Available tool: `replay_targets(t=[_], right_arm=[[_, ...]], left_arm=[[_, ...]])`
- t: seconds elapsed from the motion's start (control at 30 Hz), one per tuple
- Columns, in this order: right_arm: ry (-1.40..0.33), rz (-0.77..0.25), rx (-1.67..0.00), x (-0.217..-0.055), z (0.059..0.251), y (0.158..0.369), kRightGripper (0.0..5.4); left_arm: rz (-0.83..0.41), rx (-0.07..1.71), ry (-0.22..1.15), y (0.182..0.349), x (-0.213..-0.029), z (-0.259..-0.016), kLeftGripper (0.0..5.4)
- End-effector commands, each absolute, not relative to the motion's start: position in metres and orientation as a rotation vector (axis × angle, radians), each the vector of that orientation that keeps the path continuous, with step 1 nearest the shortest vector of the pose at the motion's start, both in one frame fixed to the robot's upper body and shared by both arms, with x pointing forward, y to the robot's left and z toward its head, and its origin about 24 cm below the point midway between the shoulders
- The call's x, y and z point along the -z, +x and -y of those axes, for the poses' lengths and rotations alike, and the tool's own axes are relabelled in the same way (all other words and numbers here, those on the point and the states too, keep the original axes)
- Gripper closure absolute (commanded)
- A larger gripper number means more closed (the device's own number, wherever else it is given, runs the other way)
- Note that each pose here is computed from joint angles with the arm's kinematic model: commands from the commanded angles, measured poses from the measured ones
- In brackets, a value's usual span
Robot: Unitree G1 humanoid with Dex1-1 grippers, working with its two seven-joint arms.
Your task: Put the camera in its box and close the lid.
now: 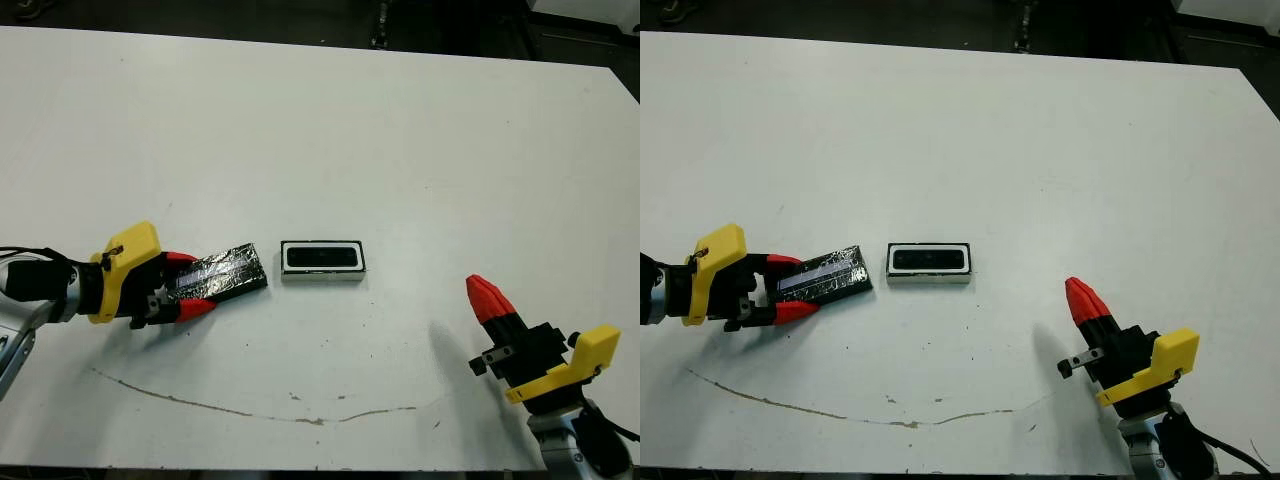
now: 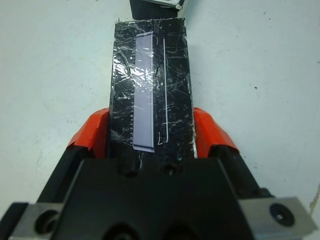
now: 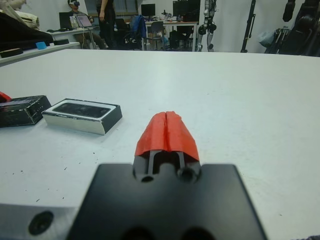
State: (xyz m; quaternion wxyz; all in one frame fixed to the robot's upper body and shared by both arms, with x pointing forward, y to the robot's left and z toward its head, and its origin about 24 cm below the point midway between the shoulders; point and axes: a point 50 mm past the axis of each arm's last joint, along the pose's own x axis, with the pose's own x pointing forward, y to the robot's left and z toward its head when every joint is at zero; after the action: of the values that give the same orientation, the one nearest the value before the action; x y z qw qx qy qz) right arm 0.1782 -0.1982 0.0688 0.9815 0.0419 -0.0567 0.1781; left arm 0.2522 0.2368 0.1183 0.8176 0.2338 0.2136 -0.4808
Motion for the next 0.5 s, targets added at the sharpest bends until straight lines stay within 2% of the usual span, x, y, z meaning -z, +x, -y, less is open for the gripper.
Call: replay_targets(t=[0.03, 0.3, 0.5], right_arm=[[0.091, 0.091, -0.36, -0.066, 0.201, 0.178, 5.4], [0.088, 0.085, -0.36, -0.065, 0.2, 0.177, 5.4], [0.083, 0.074, -0.359, -0.065, 0.2, 0.177, 5.4]], left_arm=[[-0.441, 1.037, 0.464, 0.25, -0.113, -0.239, 2.23], [-0.452, 1.064, 0.353, 0.253, -0.115, -0.242, 2.23], [-0.431, 1.091, 0.302, 0.265, -0.128, -0.244, 2.23]])
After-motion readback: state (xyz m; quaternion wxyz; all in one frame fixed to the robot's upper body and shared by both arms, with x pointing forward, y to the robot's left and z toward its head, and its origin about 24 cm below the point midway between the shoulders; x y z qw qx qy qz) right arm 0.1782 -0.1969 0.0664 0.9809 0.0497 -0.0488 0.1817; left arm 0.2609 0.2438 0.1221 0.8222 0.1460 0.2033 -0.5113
